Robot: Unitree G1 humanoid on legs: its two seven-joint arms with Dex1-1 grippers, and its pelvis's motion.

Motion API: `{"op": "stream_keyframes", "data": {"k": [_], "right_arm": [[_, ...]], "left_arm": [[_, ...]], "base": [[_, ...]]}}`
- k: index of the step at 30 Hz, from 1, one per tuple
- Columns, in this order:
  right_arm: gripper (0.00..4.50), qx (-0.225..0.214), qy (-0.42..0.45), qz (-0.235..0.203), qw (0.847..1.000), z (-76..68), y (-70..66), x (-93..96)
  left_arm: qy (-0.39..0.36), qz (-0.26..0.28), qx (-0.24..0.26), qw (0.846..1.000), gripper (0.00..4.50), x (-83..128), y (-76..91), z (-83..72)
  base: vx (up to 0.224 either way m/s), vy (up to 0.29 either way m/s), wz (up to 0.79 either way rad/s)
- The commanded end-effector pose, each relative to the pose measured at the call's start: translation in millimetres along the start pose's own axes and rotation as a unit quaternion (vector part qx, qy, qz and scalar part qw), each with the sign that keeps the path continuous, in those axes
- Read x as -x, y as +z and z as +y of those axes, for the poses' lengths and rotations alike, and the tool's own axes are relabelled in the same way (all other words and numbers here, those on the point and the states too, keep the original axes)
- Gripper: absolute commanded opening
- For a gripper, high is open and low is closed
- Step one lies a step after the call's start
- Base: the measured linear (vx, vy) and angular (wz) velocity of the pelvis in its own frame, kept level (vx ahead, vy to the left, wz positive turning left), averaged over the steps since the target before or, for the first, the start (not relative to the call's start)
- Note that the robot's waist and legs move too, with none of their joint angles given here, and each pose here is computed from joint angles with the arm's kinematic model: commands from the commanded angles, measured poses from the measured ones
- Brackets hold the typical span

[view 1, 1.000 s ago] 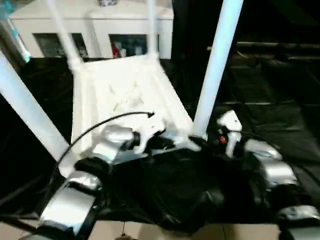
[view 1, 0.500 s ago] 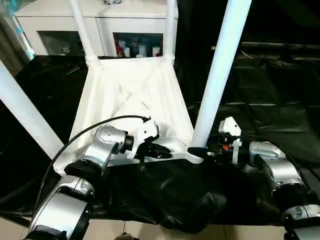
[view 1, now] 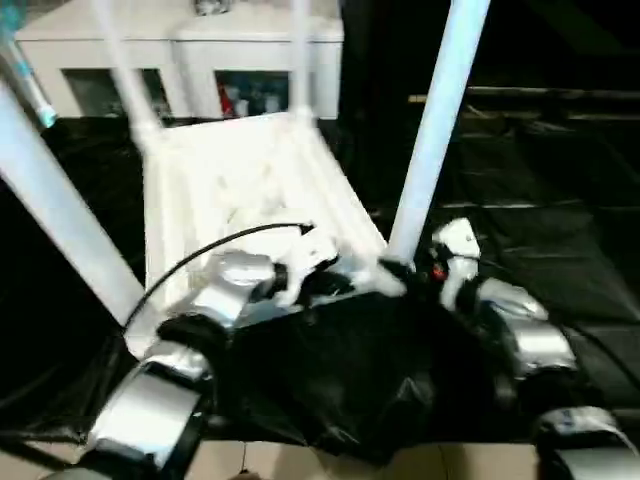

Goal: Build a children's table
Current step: Rotate leg to tighten

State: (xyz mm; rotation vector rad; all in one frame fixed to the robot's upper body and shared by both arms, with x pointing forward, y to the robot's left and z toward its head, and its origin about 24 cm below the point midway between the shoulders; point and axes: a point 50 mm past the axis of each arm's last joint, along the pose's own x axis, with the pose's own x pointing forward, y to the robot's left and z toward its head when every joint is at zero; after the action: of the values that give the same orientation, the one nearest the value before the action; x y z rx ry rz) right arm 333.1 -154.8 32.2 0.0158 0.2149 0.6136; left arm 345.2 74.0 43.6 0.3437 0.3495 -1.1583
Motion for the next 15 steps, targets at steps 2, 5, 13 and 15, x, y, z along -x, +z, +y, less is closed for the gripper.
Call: {"op": "stream_keyframes", "data": {"k": [2, 5, 13, 15], "right_arm": [[2.12, -0.048, -0.071, 0.062, 0.994, 13.6, -29.2, -10.7], [2.12, -0.035, -0.068, 0.063, 0.995, 29.4, -27.1, -24.2], [2.88, 0.021, 0.031, 0.022, 0.999, 37.8, -10.6, -24.0], [3.16, 0.035, 0.051, 0.016, 0.998, 32.0, -6.8, -18.5]], "left_arm": [[0.056, -0.025, 0.007, 0.998, 0.00, -14.2, 20.0, 2.9], [0.063, -0.030, 0.006, 0.998, 0.00, -26.5, 27.7, -3.3], [0.003, -0.035, -0.012, 0.999, 0.00, -29.9, 28.0, -12.9], [-0.012, -0.030, -0.018, 0.999, 0.00, -26.2, 24.2, -12.4]], "base": [[0.000, 0.000, 0.00], [0.000, 0.000, 0.00], [0.000, 0.000, 0.00], [0.000, 0.000, 0.00]]}}
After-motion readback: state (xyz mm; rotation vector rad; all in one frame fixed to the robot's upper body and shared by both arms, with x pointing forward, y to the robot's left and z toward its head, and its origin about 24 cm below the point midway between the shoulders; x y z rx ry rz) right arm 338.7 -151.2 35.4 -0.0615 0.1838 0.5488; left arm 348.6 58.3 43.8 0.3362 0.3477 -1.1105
